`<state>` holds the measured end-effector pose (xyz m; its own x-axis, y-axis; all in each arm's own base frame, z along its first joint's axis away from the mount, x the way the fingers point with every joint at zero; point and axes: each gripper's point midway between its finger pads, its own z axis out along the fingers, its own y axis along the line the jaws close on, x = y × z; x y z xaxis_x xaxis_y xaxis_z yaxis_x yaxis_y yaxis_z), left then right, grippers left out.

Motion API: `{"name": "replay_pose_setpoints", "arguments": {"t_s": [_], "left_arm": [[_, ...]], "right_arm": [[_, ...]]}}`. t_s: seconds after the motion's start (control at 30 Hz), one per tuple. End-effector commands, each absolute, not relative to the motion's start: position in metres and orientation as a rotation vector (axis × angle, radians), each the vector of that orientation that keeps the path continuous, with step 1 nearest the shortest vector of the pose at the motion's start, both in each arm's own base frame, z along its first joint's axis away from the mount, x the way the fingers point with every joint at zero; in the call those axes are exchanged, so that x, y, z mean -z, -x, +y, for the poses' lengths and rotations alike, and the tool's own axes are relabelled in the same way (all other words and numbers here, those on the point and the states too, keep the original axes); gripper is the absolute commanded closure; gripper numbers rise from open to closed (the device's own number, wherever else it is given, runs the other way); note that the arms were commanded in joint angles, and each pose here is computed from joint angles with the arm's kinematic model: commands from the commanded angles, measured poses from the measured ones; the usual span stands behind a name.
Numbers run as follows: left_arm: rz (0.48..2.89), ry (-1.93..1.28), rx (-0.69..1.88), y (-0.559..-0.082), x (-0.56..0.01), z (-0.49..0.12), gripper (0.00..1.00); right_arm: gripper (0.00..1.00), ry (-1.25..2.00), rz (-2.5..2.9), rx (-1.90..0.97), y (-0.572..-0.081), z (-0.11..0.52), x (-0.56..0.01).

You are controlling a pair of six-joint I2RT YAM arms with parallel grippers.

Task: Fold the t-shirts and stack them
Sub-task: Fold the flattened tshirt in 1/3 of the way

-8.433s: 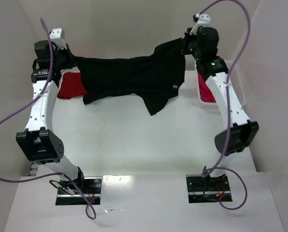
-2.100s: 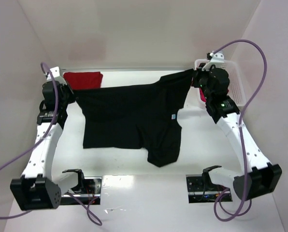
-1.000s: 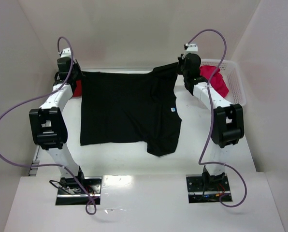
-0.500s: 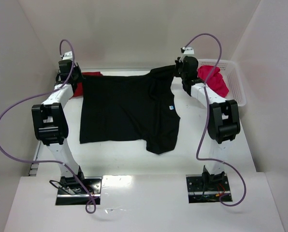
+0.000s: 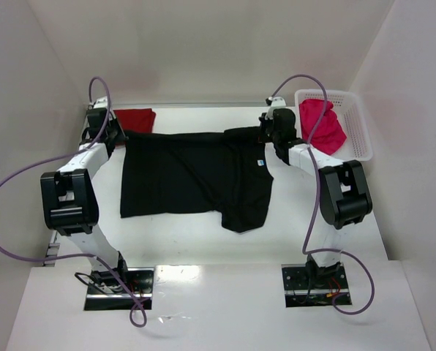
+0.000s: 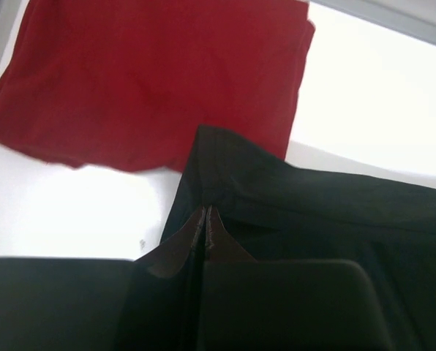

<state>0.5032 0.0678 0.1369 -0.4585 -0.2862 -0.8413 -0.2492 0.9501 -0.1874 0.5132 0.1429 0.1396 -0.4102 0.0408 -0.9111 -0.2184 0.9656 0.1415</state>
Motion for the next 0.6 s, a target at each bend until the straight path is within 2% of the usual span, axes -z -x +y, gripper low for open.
{"name": "replay_pose_setpoints", "arguments": {"t_s": [0.0,0.2,0.57], "left_arm": [[2.016,0.401,0.032,-0.498,-0.154,0.079,1.0],[2.071,0.416,0.047,-0.496,-0.127,0.076,1.0],[2.132,0.409,0.108,-0.493,-0.103,0.066,1.0]], "right_arm": [[1.0,0.167,1.904,-0.279,-0.506,0.142,-0.165],[1.0,0.208,2.016,-0.294,-0.491,0.144,-0.13],[1.0,0.355,2.152,-0.395,-0.467,0.16,-0.111]]}}
